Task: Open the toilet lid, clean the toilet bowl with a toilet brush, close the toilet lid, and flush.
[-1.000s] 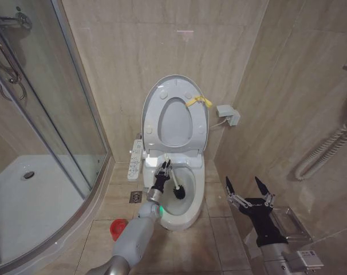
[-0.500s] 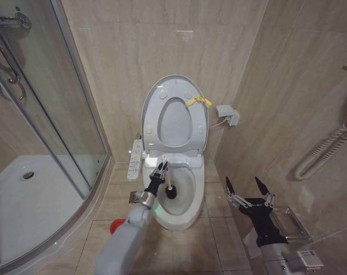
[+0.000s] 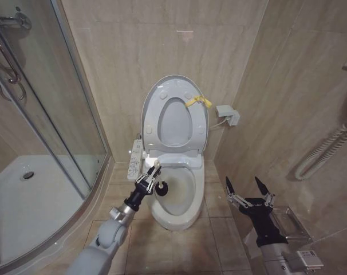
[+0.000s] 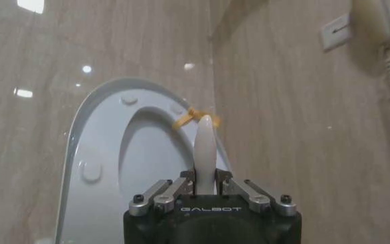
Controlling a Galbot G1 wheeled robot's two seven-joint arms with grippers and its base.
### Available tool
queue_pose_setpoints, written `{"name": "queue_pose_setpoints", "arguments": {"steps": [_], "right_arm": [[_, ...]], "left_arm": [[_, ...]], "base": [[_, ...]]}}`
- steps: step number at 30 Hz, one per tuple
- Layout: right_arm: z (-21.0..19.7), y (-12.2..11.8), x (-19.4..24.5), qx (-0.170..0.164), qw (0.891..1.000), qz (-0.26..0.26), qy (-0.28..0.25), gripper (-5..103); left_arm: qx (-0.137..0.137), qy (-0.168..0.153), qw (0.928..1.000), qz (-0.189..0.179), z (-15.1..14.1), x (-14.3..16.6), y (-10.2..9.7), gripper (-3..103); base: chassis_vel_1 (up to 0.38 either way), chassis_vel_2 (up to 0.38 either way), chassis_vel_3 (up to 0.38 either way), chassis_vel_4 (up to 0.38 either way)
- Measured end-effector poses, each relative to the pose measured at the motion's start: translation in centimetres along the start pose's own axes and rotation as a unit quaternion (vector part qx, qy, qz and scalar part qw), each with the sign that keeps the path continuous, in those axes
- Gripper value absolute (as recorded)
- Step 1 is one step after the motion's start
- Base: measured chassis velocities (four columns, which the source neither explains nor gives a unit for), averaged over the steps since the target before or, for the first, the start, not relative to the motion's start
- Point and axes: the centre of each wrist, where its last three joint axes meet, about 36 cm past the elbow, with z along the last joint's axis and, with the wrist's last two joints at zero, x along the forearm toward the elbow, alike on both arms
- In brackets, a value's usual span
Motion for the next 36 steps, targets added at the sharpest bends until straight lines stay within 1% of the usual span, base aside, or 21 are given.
{"name": "queue_pose_setpoints", "arguments": {"steps": [2, 3, 4, 8, 9, 12, 13, 17, 18, 20, 22, 23, 24, 25, 26, 28, 30, 31, 33, 35, 36], "right_arm": [[0.0, 0.0, 0.0, 0.000, 1.000, 0.000, 0.000, 100], [0.0, 0.0, 0.0, 0.000, 1.000, 0.000, 0.000, 100], [0.0, 0.0, 0.0, 0.000, 1.000, 0.000, 0.000, 100], [0.0, 0.0, 0.0, 0.000, 1.000, 0.000, 0.000, 100], [0.0, 0.0, 0.0, 0.000, 1.000, 0.000, 0.000, 100], [0.0, 0.0, 0.0, 0.000, 1.000, 0.000, 0.000, 100], [0.0, 0.0, 0.0, 0.000, 1.000, 0.000, 0.000, 100], [0.0, 0.0, 0.0, 0.000, 1.000, 0.000, 0.000, 100], [0.0, 0.0, 0.0, 0.000, 1.000, 0.000, 0.000, 100], [0.0, 0.0, 0.0, 0.000, 1.000, 0.000, 0.000, 100], [0.0, 0.0, 0.0, 0.000, 1.000, 0.000, 0.000, 100], [0.0, 0.0, 0.0, 0.000, 1.000, 0.000, 0.000, 100], [0.0, 0.0, 0.0, 0.000, 1.000, 0.000, 0.000, 100], [0.0, 0.0, 0.0, 0.000, 1.000, 0.000, 0.000, 100], [0.0, 0.0, 0.0, 0.000, 1.000, 0.000, 0.000, 100], [0.0, 0.0, 0.0, 0.000, 1.000, 0.000, 0.000, 100], [0.0, 0.0, 0.0, 0.000, 1.000, 0.000, 0.000, 100], [0.0, 0.0, 0.0, 0.000, 1.000, 0.000, 0.000, 100], [0.0, 0.0, 0.0, 0.000, 1.000, 0.000, 0.000, 100], [0.0, 0.0, 0.0, 0.000, 1.000, 0.000, 0.000, 100], [0.0, 0.0, 0.0, 0.000, 1.000, 0.000, 0.000, 100]], "left_arm": [[-0.001, -0.004, 1.0000, -0.003, -2.0, 1.2, -0.6, 19], [-0.001, -0.004, 1.0000, -0.003, -2.0, 1.2, -0.6, 19], [-0.002, -0.007, 1.0000, -0.007, -2.9, 1.6, -0.8, 19], [-0.011, -0.027, 0.9994, -0.019, -6.7, 2.5, -1.3, 19], [-0.011, -0.027, 0.9994, -0.019, -6.7, 2.5, -1.3, 19], [-0.023, -0.039, 0.9984, -0.033, -9.3, 3.0, -1.6, 19], [-0.023, -0.039, 0.9984, -0.033, -9.3, 3.0, -1.6, 19], [-0.037, -0.046, 0.9962, -0.065, -12.2, 4.7, -2.3, 19], [-0.037, -0.046, 0.9962, -0.065, -12.2, 4.7, -2.3, 19], [-0.040, -0.043, 0.9944, -0.088, -13.1, 5.8, -2.7, 19], [-0.045, -0.032, 0.9909, -0.123, -13.7, 7.5, -3.1, 19], [-0.045, -0.032, 0.9909, -0.123, -13.7, 7.5, -3.1, 19], [-0.048, -0.026, 0.9888, -0.139, -13.7, 8.4, -3.3, 19], [-0.053, -0.021, 0.9851, -0.162, -13.8, 9.4, -3.5, 19], [-0.053, -0.021, 0.9851, -0.162, -13.8, 9.4, -3.5, 19], [-0.060, -0.015, 0.9786, -0.196, -14.1, 10.9, -3.7, 19], [-0.069, -0.007, 0.9730, -0.220, -14.5, 12.2, -3.8, 19], [-0.069, -0.007, 0.9730, -0.220, -14.5, 12.2, -3.8, 19], [-0.082, -0.003, 0.9669, -0.241, -14.4, 13.3, -3.6, 19], [-0.093, 0.004, 0.9590, -0.268, -13.5, 14.7, -3.1, 19], [-0.093, 0.004, 0.9590, -0.268, -13.5, 14.7, -3.1, 19]], "base": [[0.000, 0.000, 0.000, 0.000], [0.000, 0.000, 0.000, 0.000], [0.000, 0.000, 0.000, 0.000], [0.000, 0.000, 0.000, 0.000], [0.000, 0.000, 0.000, 0.000], [0.000, 0.000, 0.000, 0.000], [0.000, 0.000, 0.000, 0.000], [0.000, 0.000, 0.000, 0.000], [0.000, 0.000, 0.000, 0.000], [0.000, 0.000, 0.000, 0.000], [0.000, 0.000, 0.000, 0.000], [0.000, 0.000, 0.000, 0.000], [0.000, 0.000, 0.000, 0.000], [0.000, 0.000, 0.000, 0.000], [0.000, 0.000, 0.000, 0.000], [0.000, 0.000, 0.000, 0.000], [0.000, 0.000, 0.000, 0.000], [0.000, 0.000, 0.000, 0.000], [0.000, 0.000, 0.000, 0.000], [0.000, 0.000, 0.000, 0.000], [0.000, 0.000, 0.000, 0.000]]}}
